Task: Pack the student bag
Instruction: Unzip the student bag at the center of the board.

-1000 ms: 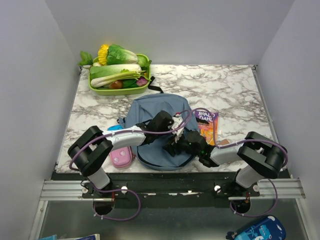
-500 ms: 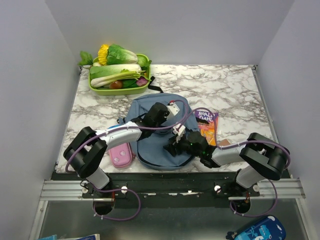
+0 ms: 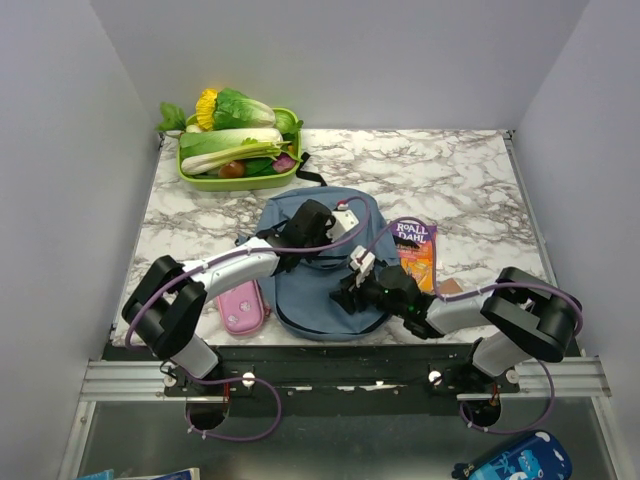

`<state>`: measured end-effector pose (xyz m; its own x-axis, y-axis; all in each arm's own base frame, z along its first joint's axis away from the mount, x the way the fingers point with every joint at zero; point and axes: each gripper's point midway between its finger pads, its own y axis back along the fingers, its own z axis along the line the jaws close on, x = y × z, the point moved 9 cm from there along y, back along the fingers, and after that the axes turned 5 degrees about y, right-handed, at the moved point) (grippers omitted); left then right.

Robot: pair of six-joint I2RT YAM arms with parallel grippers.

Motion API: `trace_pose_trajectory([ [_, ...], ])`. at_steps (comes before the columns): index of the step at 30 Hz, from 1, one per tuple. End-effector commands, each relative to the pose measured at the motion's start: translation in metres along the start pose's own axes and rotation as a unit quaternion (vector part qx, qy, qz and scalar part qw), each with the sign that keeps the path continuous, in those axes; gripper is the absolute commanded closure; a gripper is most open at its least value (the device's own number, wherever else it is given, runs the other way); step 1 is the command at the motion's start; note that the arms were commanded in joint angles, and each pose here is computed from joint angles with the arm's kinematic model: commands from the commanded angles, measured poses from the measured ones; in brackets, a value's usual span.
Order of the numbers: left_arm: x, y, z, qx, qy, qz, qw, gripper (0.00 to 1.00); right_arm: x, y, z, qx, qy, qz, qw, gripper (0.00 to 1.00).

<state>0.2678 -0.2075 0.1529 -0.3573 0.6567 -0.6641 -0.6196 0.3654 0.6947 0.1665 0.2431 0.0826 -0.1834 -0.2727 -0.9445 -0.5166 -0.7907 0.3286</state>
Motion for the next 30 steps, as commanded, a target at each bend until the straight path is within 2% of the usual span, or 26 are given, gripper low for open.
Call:
trace_pose_trajectory([
  [1,-0.006,0.008,-0.027,0.060,-0.028,-0.014,0.998,0.90,0.013,0.008,-0.002,0.016,-0.015,0.013,1.000,0.43],
  [6,-0.003,0.010,-0.049,0.089,-0.057,-0.007,0.994,0.87,0.010,0.014,0.000,0.018,-0.035,-0.012,0.999,0.43],
  [12,-0.016,0.023,-0.047,0.086,-0.077,-0.012,0.993,0.87,0.022,0.024,0.001,0.033,-0.069,-0.005,0.997,0.46],
  [19,0.019,0.001,-0.069,0.122,-0.143,0.018,0.982,0.84,0.033,0.037,0.005,0.036,-0.118,-0.024,0.992,0.45],
  [20,0.021,0.000,-0.072,0.130,-0.153,0.017,0.979,0.69,0.029,0.038,0.005,0.034,-0.123,-0.039,0.991,0.44],
  [22,0.024,-0.008,-0.077,0.130,-0.166,0.013,0.977,0.67,0.026,0.040,0.006,0.030,-0.129,-0.049,0.990,0.39],
  [26,0.025,-0.021,-0.074,0.097,-0.178,0.006,0.979,0.66,0.020,0.044,0.009,0.018,-0.142,-0.065,0.988,0.38],
  [29,0.022,-0.030,-0.065,0.027,-0.184,-0.004,0.983,0.66,0.022,0.044,0.010,0.015,-0.151,-0.065,0.986,0.39],
  [30,0.015,-0.032,-0.062,0.001,-0.180,-0.024,0.983,0.66,0.025,0.046,0.013,0.000,-0.154,-0.059,0.986,0.39],
])
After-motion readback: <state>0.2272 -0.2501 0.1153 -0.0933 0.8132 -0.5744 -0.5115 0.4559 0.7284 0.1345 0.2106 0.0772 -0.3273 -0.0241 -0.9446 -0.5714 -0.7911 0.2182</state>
